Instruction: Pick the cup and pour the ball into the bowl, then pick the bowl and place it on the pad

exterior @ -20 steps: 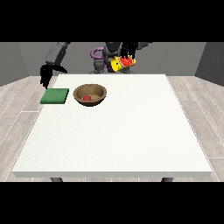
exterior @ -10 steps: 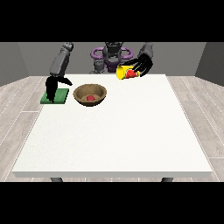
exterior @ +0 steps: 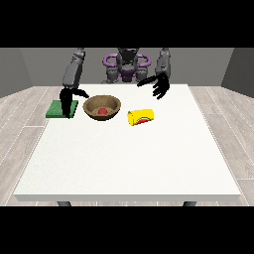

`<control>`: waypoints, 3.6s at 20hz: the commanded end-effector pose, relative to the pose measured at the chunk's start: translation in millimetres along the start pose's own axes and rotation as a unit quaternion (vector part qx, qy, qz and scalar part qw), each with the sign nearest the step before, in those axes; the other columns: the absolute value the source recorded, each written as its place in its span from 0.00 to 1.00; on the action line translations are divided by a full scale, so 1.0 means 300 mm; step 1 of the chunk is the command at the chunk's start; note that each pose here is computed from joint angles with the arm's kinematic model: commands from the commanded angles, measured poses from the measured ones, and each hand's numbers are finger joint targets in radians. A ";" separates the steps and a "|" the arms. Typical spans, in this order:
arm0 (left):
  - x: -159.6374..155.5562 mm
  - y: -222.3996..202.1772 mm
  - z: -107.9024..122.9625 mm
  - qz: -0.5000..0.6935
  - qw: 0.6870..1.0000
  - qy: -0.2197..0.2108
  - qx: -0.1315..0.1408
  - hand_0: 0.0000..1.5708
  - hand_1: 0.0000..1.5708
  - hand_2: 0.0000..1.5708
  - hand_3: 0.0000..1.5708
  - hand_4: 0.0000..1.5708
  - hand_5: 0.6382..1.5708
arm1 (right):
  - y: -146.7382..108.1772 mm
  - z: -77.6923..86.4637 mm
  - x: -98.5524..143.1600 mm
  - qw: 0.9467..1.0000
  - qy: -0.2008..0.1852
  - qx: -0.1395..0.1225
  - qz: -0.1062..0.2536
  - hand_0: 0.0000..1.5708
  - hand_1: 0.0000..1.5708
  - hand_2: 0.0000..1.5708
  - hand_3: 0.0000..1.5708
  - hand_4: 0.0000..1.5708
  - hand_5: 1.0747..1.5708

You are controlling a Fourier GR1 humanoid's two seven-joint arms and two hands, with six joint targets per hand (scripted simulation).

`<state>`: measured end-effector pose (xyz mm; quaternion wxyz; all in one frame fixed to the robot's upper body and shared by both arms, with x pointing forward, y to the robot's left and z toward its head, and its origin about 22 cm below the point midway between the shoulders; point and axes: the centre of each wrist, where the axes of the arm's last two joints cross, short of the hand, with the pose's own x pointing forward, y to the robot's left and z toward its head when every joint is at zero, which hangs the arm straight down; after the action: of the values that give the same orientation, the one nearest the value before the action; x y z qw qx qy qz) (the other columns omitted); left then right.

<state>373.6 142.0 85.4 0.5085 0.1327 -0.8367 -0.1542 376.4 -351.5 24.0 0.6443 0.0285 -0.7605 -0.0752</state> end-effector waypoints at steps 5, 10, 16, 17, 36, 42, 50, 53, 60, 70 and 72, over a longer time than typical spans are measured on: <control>-0.040 0.003 0.043 0.043 0.999 0.013 -0.009 0.00 0.00 0.00 0.00 0.00 0.96 | 0.029 0.047 -0.104 0.999 0.033 0.005 0.004 0.00 0.00 0.00 0.00 0.02 0.94; -0.039 0.017 0.049 0.033 0.999 0.017 -0.015 0.00 0.00 0.00 0.00 0.00 0.98 | 0.057 0.064 -0.159 0.999 0.048 -0.002 -0.024 0.00 0.00 0.00 0.00 0.16 0.96; 0.172 -0.006 -0.038 0.039 0.997 -0.061 -0.034 0.00 0.00 0.00 0.00 0.00 0.98 | 0.030 0.046 -0.146 0.998 0.001 -0.036 -0.045 0.00 0.00 0.00 0.00 0.08 0.92; 0.153 -0.004 -0.018 0.043 0.997 -0.057 -0.041 0.00 0.00 0.00 0.00 0.00 0.99 | 0.017 0.090 -0.184 0.998 0.011 -0.047 -0.041 0.00 0.00 0.00 0.00 0.07 0.91; 0.055 0.105 0.006 0.038 0.998 -0.034 -0.040 0.00 0.00 0.00 0.00 0.00 1.00 | 0.154 0.126 -0.289 0.986 0.148 -0.079 0.013 1.00 1.00 1.00 0.52 0.42 1.00; 0.049 0.118 -0.008 0.049 0.998 -0.007 -0.025 0.00 0.00 0.00 0.00 0.00 1.00 | 0.132 0.095 -0.250 0.979 0.174 -0.081 0.068 1.00 1.00 1.00 1.00 0.66 0.96; -0.130 0.223 0.061 0.045 0.997 0.060 0.007 0.00 0.00 0.00 0.00 0.00 1.00 | 0.185 -0.071 -0.067 0.971 0.206 -0.071 0.102 1.00 1.00 1.00 1.00 0.66 0.97; -0.170 0.233 0.103 0.041 0.996 0.079 0.010 0.00 0.00 0.00 0.00 0.00 1.00 | 0.163 -0.082 -0.038 0.968 0.227 -0.073 0.078 1.00 1.00 1.00 1.00 0.67 0.96; -0.086 0.252 0.056 0.045 0.998 0.049 0.002 0.00 0.00 0.00 0.00 0.00 1.00 | -0.117 -0.051 0.096 0.974 0.190 -0.110 0.062 1.00 1.00 1.00 1.00 0.67 0.99; -0.183 0.195 0.133 0.027 0.998 0.028 0.047 0.00 0.00 0.00 0.00 0.00 0.99 | -0.248 0.004 0.146 0.982 0.169 -0.084 0.022 1.00 1.00 1.00 1.00 0.68 0.98; -0.136 0.173 0.099 0.021 0.999 0.006 0.043 0.00 0.00 0.00 0.00 0.00 0.99 | -0.279 0.012 0.155 0.982 0.164 -0.098 0.011 1.00 1.00 1.00 1.00 0.67 0.98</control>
<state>359.0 226.0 46.5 0.5342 0.1367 -0.8283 -0.0994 369.4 -416.6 49.4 0.7732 -0.0349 -0.6240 -0.1079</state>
